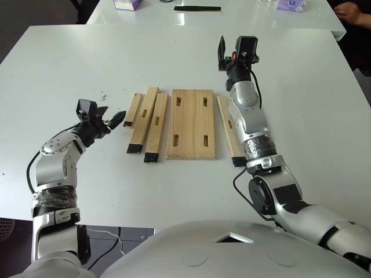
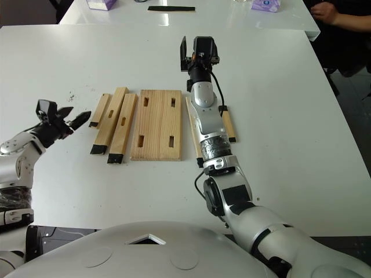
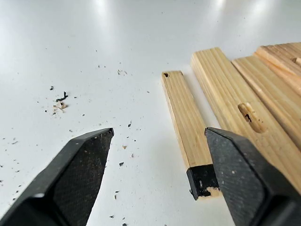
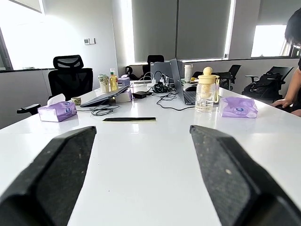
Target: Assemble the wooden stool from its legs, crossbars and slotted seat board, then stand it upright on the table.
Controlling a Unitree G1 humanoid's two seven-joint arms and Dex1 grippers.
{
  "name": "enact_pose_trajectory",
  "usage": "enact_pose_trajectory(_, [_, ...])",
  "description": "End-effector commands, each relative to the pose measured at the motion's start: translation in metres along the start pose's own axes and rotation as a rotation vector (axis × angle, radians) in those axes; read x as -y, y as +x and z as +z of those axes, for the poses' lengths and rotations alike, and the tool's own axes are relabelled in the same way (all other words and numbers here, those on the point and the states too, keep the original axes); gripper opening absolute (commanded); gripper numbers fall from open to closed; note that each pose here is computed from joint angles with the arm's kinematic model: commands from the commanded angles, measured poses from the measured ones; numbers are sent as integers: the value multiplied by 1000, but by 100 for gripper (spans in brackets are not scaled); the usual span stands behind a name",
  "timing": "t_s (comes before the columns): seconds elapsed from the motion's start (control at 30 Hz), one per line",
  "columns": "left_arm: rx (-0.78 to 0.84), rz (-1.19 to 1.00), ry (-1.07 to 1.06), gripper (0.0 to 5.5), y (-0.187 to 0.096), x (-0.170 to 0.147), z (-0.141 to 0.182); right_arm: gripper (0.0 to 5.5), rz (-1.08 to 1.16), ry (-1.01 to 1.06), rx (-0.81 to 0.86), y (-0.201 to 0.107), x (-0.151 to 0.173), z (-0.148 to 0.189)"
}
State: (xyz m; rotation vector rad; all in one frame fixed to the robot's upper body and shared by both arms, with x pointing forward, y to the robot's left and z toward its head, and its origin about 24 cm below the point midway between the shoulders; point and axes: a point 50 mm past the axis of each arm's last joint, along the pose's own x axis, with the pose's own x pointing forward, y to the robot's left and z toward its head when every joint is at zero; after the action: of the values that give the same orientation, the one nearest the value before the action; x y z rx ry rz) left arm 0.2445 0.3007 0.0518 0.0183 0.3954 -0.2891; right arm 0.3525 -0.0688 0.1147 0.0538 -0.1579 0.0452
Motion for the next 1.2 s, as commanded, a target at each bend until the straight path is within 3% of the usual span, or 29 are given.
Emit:
enact_pose_trajectory(0.03, [-3,-7,4,359,3,1,-3,370,4,27,-25,-2,-4,-5])
enact_pose_trajectory(0.27, [-2,-46,-16,359,11,15,-9,370,13,14,-32,-3,-5,-7])
enact_pose_trajectory(0.73, [-128,-27,34,359,3,11,-30,370,-3,4,-52,-6,-3,-14])
enact_pose_trajectory(1.2, [-184,13,121,150,-1,15,-40,369,-30,18,-84,-8,-1,-19])
